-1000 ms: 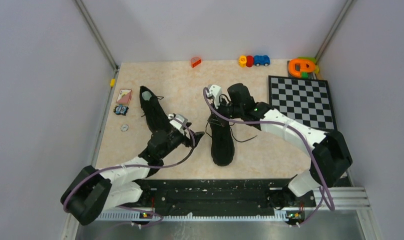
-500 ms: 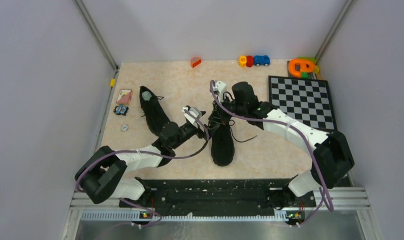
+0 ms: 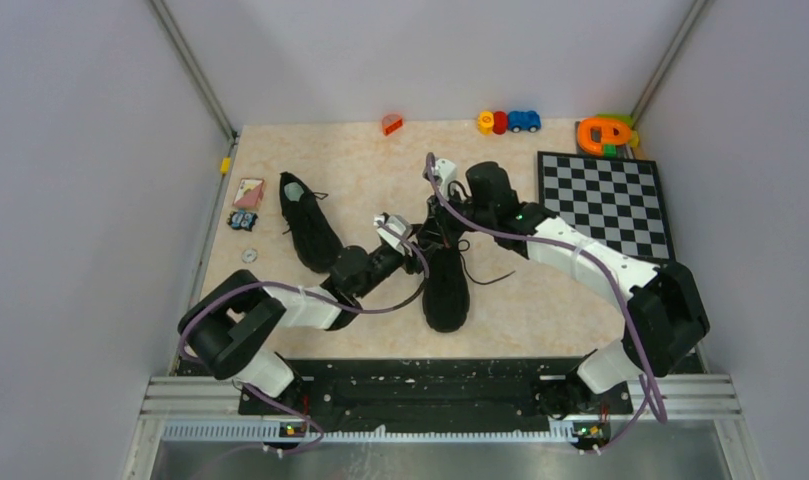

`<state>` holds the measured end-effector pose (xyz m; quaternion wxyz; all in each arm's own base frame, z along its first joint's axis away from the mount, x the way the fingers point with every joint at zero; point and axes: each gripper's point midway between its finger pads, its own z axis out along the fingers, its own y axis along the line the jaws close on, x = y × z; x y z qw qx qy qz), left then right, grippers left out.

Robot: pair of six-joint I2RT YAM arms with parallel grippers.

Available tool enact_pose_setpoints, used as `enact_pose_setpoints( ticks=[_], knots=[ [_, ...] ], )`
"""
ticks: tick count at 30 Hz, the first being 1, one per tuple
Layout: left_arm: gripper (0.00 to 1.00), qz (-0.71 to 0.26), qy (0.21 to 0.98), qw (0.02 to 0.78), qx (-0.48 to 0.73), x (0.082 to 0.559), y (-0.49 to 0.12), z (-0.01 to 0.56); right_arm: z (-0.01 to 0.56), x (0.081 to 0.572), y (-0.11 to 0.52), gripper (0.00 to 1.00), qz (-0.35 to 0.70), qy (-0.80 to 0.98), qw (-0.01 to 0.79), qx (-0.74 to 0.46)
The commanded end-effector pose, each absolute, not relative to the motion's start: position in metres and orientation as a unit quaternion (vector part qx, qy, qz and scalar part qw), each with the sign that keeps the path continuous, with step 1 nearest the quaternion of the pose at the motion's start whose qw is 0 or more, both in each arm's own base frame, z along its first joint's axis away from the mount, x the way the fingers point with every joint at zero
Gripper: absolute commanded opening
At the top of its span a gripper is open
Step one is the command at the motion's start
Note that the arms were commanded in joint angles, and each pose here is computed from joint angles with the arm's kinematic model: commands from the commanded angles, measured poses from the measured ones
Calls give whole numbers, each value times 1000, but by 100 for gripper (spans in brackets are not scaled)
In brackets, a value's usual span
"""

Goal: Tie the shoes
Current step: Wrap the shoelace around the shoelace.

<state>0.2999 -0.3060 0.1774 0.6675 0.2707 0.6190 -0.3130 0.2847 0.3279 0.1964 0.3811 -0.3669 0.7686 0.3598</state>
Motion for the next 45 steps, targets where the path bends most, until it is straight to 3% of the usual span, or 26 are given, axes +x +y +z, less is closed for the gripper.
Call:
enact_pose_setpoints(
  ticks=[1,15,20,24,29,31,34,38,42,45],
  knots=[
    [58,-331,561,726,219,303,-309,215,218,294,333,0,373,766,397,-342],
    [63,-279,587,737,187,306,-304,204,220,302,330,0,368,778,408,-305],
    [58,-262,612,723,187,309,-304,195,218,304,328,0,361,784,409,-297],
    [45,-258,618,718,188,307,-305,190,217,304,328,0,359,785,409,-296],
    [1,-266,621,707,208,303,-312,187,216,304,328,0,360,786,407,-296],
    [0,-268,633,693,219,303,-317,184,216,304,327,1,359,786,408,-295],
    [0,-281,644,680,209,302,-319,183,222,308,322,30,354,785,427,-275],
    [0,-300,651,666,205,301,-317,178,232,311,305,48,345,786,454,-239],
    [0,-334,661,643,194,302,-314,171,237,310,273,54,344,791,472,-182],
    [0,-362,654,636,193,301,-312,172,226,318,231,56,303,818,483,-74]
  ],
)
